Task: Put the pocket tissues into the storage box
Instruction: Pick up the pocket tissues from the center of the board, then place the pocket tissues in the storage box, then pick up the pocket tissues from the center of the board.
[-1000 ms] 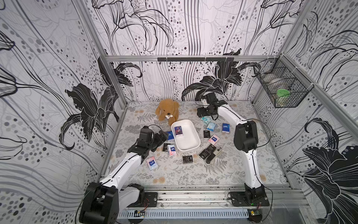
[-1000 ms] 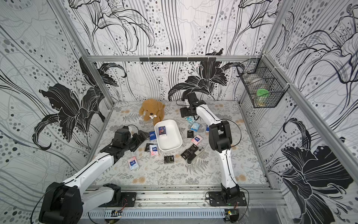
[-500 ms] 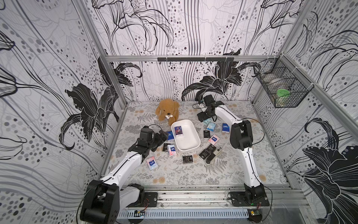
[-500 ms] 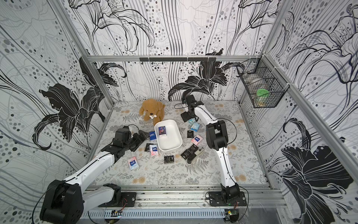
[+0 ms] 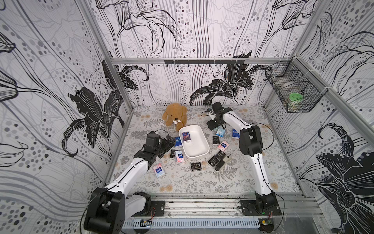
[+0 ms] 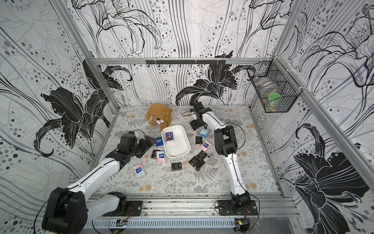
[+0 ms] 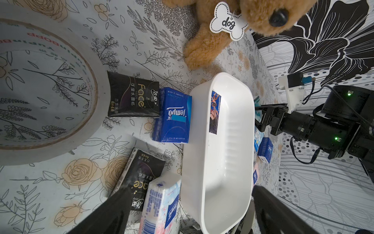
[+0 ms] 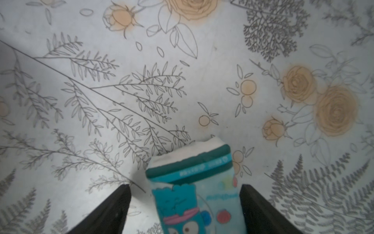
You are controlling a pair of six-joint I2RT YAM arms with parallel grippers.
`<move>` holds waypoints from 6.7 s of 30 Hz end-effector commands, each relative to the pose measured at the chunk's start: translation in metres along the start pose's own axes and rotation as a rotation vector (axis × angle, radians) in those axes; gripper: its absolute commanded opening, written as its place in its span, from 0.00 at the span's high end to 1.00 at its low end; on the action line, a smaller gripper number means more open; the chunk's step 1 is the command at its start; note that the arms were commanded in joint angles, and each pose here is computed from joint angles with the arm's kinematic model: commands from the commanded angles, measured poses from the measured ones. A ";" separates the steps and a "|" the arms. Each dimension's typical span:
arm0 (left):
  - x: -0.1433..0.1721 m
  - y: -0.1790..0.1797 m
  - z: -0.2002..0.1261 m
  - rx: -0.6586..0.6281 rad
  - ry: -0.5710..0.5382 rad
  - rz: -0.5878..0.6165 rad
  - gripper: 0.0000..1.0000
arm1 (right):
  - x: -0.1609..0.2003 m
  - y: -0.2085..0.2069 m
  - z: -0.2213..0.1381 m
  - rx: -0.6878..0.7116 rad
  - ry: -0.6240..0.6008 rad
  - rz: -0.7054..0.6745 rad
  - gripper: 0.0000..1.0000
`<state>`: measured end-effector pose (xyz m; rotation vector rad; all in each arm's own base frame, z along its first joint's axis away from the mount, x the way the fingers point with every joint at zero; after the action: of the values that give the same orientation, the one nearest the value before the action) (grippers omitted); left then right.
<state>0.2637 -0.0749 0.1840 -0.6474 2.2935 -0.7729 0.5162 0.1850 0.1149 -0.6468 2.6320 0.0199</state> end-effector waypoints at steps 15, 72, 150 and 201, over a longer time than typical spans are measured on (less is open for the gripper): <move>-0.014 -0.006 -0.008 -0.036 -0.113 0.023 0.03 | -0.002 0.002 -0.055 0.003 -0.066 0.283 0.48; 0.012 0.027 -0.038 -0.133 -0.146 0.080 0.03 | -0.004 0.231 -0.067 -0.226 -0.079 0.477 0.33; 0.007 -0.016 -0.038 -0.015 -0.130 0.112 0.03 | 0.159 0.050 -0.097 0.128 0.003 1.046 0.23; 0.021 0.013 -0.005 -0.083 -0.089 0.061 0.03 | 0.076 0.091 -0.161 -0.229 -0.131 0.466 0.52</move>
<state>0.2377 -0.0763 0.1652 -0.6275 2.3180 -0.5889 0.3520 0.1923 0.2205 0.0935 2.5834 0.4263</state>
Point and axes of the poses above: each gripper's point midway between its finger pads, its own z axis out along the fingers, its own y axis along the line the jaws close on, x = y × z, the point moved 9 cm from there along -z, back along the fingers, and after that the axes turned 5 degrees about z, right-handed, at the moved point
